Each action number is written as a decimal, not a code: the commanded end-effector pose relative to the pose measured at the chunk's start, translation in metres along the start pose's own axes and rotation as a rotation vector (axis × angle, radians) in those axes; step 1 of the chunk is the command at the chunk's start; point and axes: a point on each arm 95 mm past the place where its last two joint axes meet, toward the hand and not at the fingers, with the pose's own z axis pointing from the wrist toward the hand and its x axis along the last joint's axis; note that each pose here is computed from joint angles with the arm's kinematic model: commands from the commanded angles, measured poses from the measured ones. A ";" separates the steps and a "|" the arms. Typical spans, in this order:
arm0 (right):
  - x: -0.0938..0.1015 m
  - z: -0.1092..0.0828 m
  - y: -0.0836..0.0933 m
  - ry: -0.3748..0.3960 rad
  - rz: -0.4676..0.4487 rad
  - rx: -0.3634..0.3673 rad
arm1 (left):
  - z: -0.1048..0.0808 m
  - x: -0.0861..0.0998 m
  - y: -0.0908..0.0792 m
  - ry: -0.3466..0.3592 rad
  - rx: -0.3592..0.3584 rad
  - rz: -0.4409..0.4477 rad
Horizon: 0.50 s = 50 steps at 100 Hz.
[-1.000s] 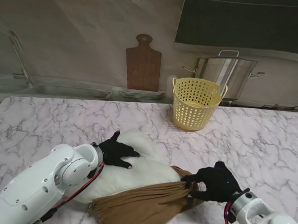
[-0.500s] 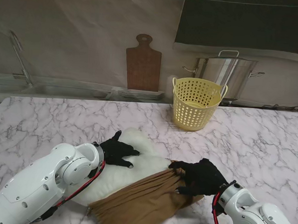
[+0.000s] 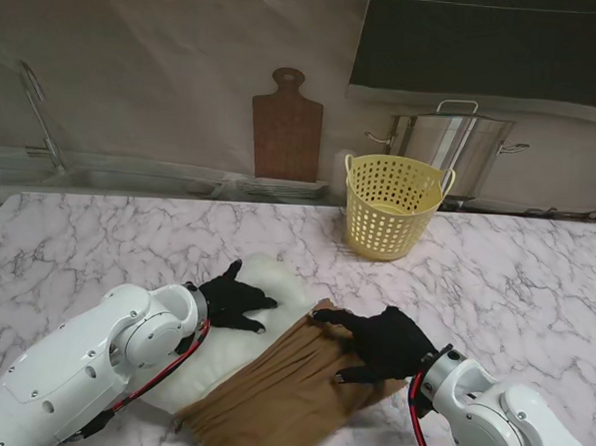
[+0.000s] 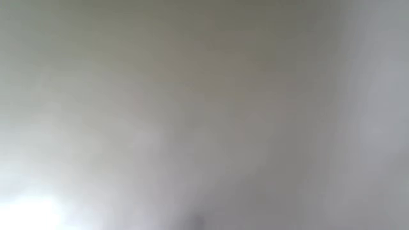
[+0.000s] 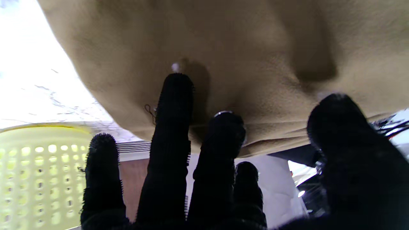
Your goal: Remove the pillowcase from the pillow and put it in the laundry basket
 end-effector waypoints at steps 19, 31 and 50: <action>0.010 0.012 0.016 0.039 -0.158 -0.002 | 0.002 -0.008 0.025 -0.022 -0.088 -0.009; 0.016 0.019 0.028 0.061 -0.216 0.017 | 0.002 -0.009 0.025 -0.024 -0.090 -0.010; 0.022 0.035 0.036 0.082 -0.286 0.079 | 0.003 -0.008 0.026 -0.019 -0.097 -0.014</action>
